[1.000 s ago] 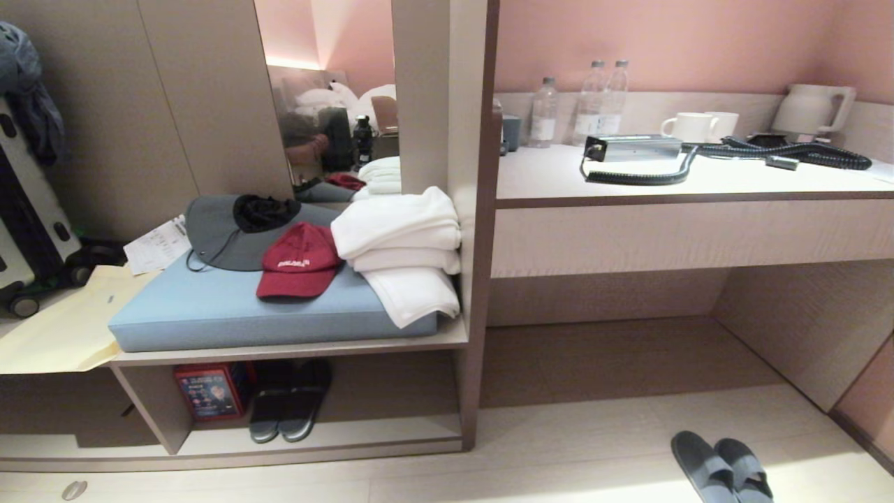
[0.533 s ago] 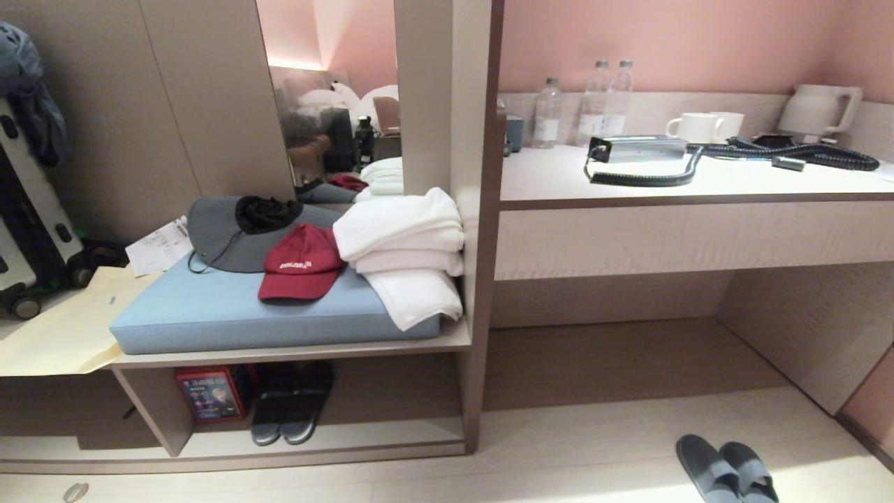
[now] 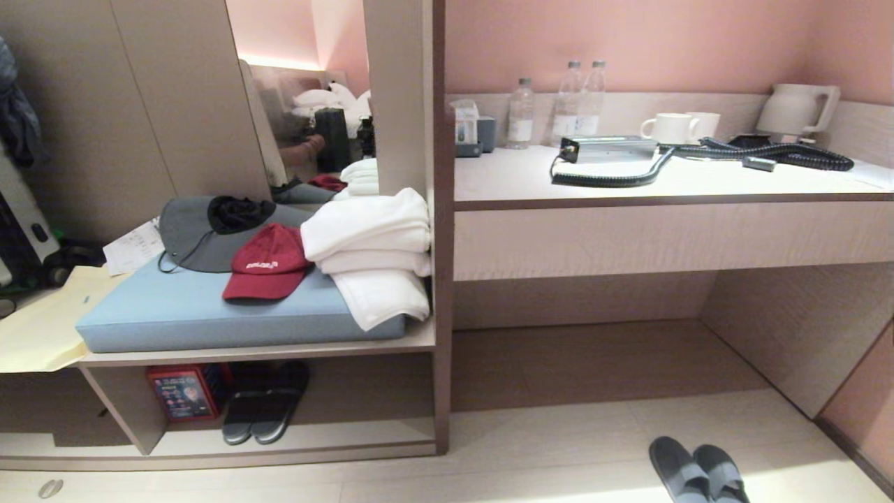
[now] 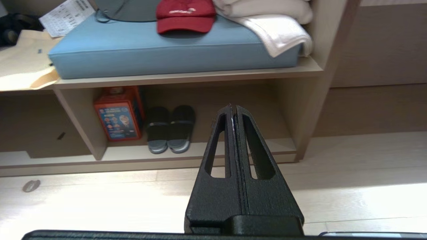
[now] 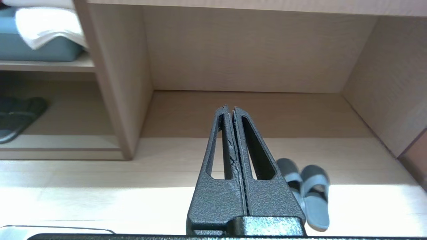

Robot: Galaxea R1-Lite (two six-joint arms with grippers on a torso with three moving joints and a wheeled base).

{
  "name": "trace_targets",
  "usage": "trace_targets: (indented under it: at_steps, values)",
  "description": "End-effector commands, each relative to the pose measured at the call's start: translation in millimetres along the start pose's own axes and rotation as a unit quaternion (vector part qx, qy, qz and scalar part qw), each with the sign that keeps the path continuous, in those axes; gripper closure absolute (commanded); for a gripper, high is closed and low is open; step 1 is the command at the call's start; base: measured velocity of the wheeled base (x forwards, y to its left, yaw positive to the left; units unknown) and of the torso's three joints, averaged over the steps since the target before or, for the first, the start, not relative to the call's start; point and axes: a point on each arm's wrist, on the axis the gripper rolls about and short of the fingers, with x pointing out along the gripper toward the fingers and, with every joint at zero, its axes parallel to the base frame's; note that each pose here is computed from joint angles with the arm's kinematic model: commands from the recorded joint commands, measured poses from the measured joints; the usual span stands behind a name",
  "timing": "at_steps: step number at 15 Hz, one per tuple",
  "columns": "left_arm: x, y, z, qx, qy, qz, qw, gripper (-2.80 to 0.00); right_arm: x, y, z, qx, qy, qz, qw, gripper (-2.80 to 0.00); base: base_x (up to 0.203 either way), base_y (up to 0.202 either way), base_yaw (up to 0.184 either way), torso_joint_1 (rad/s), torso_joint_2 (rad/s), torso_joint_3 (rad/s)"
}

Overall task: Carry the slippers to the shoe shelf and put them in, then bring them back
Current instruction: Pick up the slippers on the floor

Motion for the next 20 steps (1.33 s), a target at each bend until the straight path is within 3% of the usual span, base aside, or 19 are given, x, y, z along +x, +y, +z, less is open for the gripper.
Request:
trace_targets:
  at_steps: [1, 20]
  values:
    - [0.1, 0.0, -0.2, 0.0, 0.001, 0.0, 1.0, 0.0, -0.1, 0.0, 0.0, 0.0, -0.001, 0.001, 1.0, 0.0, 0.0, -0.197, 0.005, 0.002, 0.0, 0.003]
    - [0.1, 0.0, -0.3, -0.003, 0.001, 0.0, 1.0, 0.0, -0.1, -0.1, 0.0, 0.003, -0.001, 0.0, 1.0, 0.0, 0.0, -0.196, 0.002, 0.002, 0.0, 0.003]
